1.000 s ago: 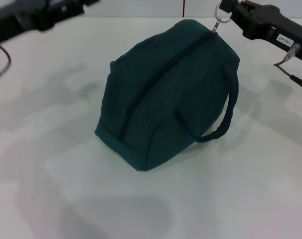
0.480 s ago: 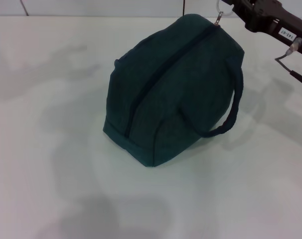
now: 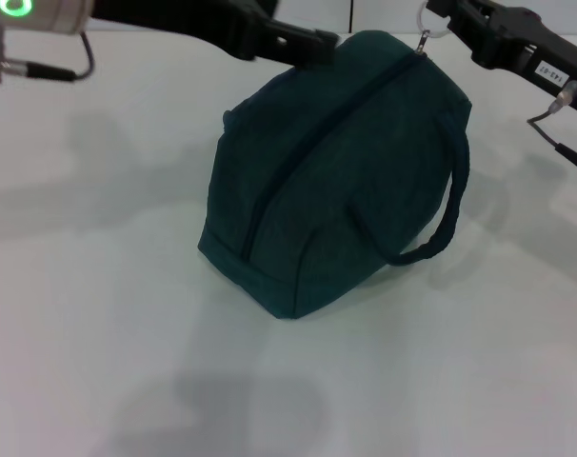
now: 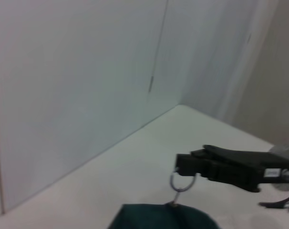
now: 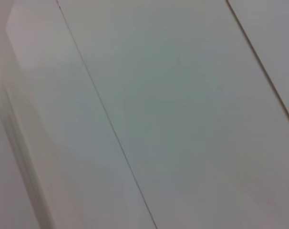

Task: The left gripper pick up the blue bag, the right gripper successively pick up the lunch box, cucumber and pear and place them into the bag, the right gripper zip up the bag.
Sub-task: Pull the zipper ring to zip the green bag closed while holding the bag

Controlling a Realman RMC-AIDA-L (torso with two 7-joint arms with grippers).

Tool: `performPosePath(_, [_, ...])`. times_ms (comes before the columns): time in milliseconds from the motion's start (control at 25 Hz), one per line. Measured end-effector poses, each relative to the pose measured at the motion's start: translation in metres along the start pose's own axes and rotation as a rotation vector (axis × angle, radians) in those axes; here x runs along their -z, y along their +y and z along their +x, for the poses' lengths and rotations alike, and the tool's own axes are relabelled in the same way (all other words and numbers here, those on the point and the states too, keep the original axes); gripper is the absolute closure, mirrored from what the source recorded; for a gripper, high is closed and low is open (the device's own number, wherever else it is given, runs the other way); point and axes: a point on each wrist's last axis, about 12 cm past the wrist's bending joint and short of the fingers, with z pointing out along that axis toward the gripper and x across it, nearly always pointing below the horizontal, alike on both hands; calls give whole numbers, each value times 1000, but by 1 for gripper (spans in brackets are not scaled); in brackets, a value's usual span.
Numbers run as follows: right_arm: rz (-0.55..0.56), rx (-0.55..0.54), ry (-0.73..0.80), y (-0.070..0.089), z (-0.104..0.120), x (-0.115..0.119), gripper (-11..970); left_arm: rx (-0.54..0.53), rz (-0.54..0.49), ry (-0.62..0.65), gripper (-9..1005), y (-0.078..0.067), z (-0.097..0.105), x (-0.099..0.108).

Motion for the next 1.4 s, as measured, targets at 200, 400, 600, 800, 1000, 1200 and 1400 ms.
performPosePath(200, [-1,0,0,0,0,0,942,63,40,11,123,-15,14,-7])
performPosePath(400, [-8,3,0,1,-1,-2,942,78,63,33,124,-24,25,-21])
performPosePath(600, [-12,6,3,1,-1,-3,942,87,54,16,128,-27,28,-28])
performPosePath(800, [-12,5,5,1,0,-3,943,86,37,1,129,-28,29,-36])
performPosePath(1000, [-10,1,8,1,1,-2,943,48,13,-20,130,-28,32,-41])
performPosePath(1200, [-10,-1,10,1,2,-1,943,-4,-14,-19,130,-29,40,-46])
performPosePath(1400, [-10,-3,11,1,3,-1,943,-59,-53,0,131,-28,48,-50])
